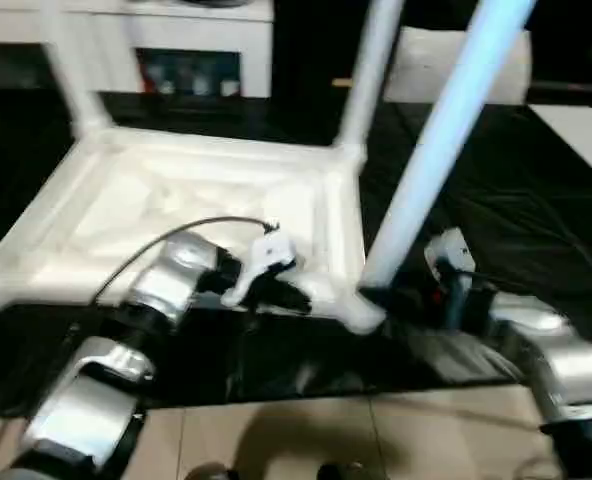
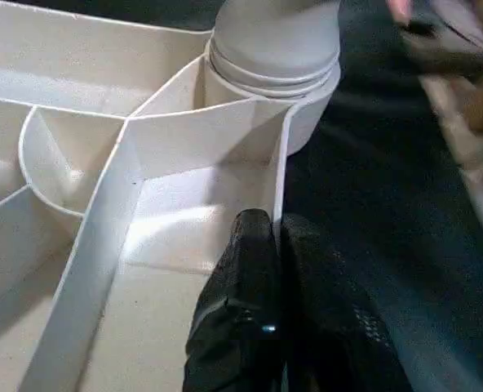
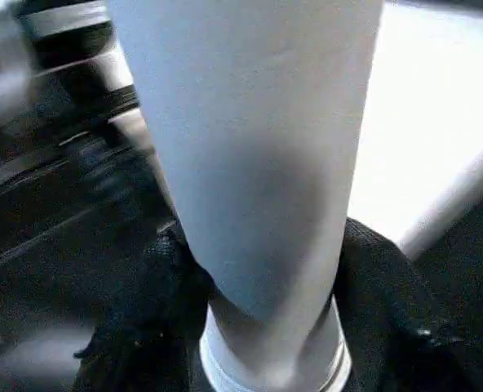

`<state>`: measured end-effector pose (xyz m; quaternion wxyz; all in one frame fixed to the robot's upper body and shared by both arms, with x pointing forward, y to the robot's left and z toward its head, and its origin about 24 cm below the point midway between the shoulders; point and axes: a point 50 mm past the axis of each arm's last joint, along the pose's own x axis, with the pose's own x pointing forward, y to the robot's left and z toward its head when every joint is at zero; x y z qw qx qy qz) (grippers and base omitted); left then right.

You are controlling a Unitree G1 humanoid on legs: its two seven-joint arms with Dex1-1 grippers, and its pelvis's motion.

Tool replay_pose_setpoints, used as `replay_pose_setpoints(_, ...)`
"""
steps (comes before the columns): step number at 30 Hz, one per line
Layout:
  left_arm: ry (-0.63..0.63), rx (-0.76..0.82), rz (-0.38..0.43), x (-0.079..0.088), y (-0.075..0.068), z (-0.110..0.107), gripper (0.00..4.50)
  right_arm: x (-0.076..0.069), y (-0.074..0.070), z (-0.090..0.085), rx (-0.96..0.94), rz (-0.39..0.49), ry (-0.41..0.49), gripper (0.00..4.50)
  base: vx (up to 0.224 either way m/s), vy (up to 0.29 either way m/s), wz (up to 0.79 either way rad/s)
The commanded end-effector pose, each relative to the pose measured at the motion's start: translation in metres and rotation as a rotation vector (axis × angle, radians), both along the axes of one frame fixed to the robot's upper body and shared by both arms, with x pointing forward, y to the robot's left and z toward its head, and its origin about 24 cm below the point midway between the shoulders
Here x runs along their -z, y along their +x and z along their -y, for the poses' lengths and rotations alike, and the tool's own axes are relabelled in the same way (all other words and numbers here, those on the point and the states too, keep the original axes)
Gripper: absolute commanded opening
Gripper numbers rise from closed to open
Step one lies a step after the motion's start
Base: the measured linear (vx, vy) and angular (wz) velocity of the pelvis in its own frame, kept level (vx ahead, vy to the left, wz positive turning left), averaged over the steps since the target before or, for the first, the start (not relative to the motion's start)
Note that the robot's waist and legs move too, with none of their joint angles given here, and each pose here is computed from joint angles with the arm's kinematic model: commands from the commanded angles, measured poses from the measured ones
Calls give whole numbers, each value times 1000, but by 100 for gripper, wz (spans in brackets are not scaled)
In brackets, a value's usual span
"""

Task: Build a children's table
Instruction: Rotate leg to tighten

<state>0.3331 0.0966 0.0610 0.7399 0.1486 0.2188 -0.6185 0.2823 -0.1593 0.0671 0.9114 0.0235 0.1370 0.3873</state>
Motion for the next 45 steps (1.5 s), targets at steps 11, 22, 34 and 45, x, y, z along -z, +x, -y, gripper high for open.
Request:
replay_pose_setpoints(11,-179,-269,46,-18,10,76,0,-4,32,-96,230,-60,147,249,0,0,0)
replay_pose_setpoints(22,-79,-73,97,-7,1,22,0,3,9,-37,98,42,42,345,0,0,0)
replay_pose_setpoints(34,72,305,22,-1,-19,-24,0,-13,-13,23,-258,85,-87,426,0,0,0)
replay_pose_setpoints(45,111,455,11,-6,-21,-22,0,-17,-19,19,-542,34,-84,370,0,0,0)
